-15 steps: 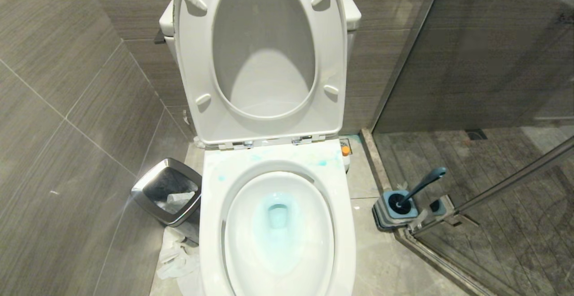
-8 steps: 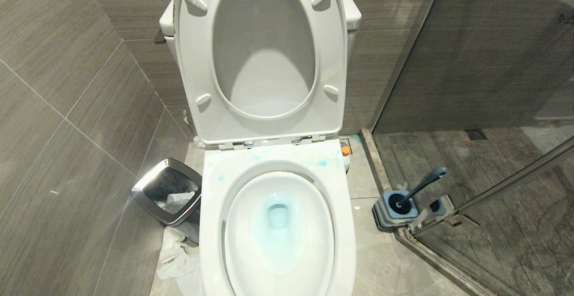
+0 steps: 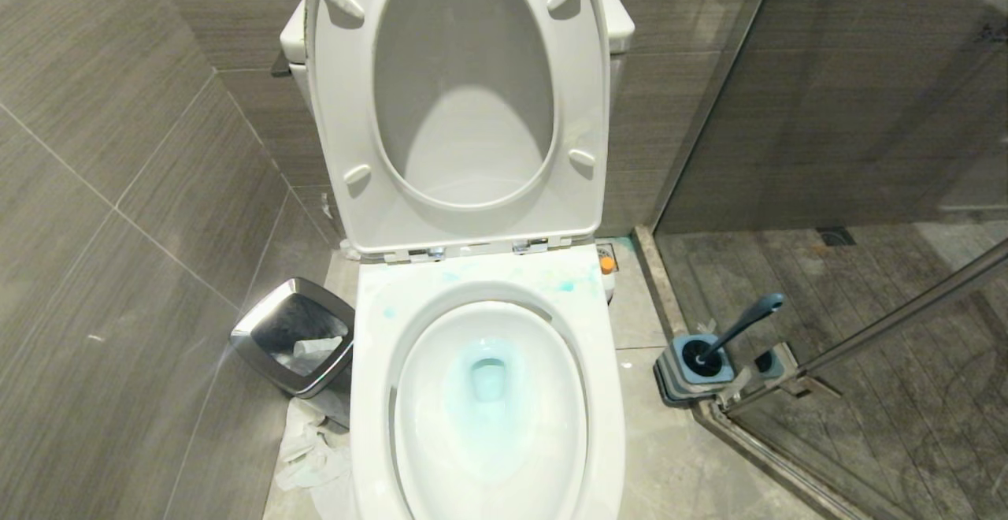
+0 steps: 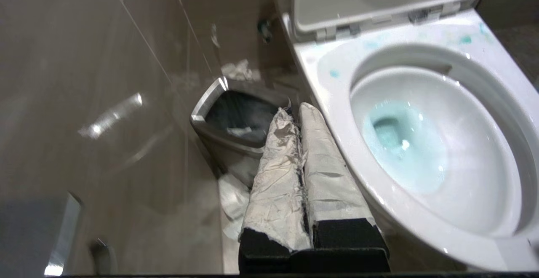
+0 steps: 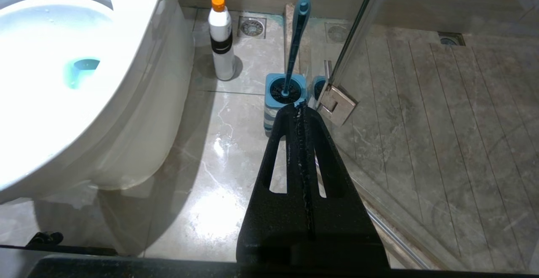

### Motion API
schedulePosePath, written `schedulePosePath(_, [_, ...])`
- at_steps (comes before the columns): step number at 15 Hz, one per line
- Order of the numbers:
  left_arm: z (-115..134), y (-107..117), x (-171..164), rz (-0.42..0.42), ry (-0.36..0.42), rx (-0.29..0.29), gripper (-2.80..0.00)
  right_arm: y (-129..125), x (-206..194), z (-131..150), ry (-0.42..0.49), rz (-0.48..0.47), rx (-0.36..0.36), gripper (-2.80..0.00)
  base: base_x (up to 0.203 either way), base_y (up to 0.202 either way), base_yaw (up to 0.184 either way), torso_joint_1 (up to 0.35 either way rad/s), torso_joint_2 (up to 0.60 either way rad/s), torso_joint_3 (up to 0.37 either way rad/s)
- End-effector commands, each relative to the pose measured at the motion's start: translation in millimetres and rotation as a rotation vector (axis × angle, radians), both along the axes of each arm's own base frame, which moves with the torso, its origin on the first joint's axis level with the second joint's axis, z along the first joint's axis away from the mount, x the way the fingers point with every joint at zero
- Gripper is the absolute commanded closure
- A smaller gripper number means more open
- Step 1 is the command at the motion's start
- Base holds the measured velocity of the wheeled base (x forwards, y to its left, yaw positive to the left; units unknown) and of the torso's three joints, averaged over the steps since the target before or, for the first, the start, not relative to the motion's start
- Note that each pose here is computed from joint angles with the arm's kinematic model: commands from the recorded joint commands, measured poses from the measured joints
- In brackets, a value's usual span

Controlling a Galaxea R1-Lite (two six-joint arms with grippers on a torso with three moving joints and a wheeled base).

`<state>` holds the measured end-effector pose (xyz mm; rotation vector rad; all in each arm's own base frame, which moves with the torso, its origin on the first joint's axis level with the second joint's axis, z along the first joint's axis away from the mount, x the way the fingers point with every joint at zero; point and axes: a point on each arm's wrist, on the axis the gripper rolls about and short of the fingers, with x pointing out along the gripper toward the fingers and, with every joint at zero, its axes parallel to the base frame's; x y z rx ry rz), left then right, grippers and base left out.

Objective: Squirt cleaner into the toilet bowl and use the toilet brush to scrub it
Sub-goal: Flush the toilet

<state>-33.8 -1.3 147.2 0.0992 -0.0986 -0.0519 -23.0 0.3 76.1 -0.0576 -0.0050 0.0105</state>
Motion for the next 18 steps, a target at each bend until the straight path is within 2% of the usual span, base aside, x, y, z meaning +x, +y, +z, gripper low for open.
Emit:
schedulePosePath(1, [47.1,-0.1,18.2,0.003,0.044,0.030,0.00,0.0,0.2,0.0,0.003,0.000,-0.001,0.00,0.000,0.000,0.000,0.000,0.00,0.000])
schedulePosePath(4, [112.1,0.1,47.1,0.012,0.033,0.069,0.00,0.0,0.2,0.0,0.003,0.000,-0.001,0.00,0.000,0.000,0.000,0.000,0.00,0.000])
schedulePosePath(7, [165.5,0.7,89.0,0.016,0.030,0.082,0.00,0.0,0.2,0.0,0.003,0.000,-0.001,0.00,0.000,0.000,0.000,0.000,0.00,0.000])
schedulePosePath(9, [185.8,1.1,122.1,0.015,0.040,0.080,0.00,0.0,0.2,0.0,0.003,0.000,-0.001,0.00,0.000,0.000,0.000,0.000,0.00,0.000])
schedulePosePath(12, [197.8,1.5,188.0,0.006,0.032,0.074,0.00,0.0,0.2,0.0,0.003,0.000,-0.001,0.00,0.000,0.000,0.000,0.000,0.00,0.000])
schedulePosePath(14, [217.3,2.4,234.9,-0.001,-0.051,0.054,0.00,0.0,0.2,0.0,0.003,0.000,-0.001,0.00,0.000,0.000,0.000,0.000,0.00,0.000])
schedulePosePath(16, [243.3,3.6,273.3,-0.007,-0.156,0.006,0.00,0.0,0.2,0.0,0.003,0.000,-0.001,0.00,0.000,0.000,0.000,0.000,0.00,0.000])
schedulePosePath(18, [260.3,10.3,303.0,0.003,-0.226,-0.048,0.00,0.0,0.2,0.0,0.003,0.000,-0.001,0.00,0.000,0.000,0.000,0.000,0.00,0.000])
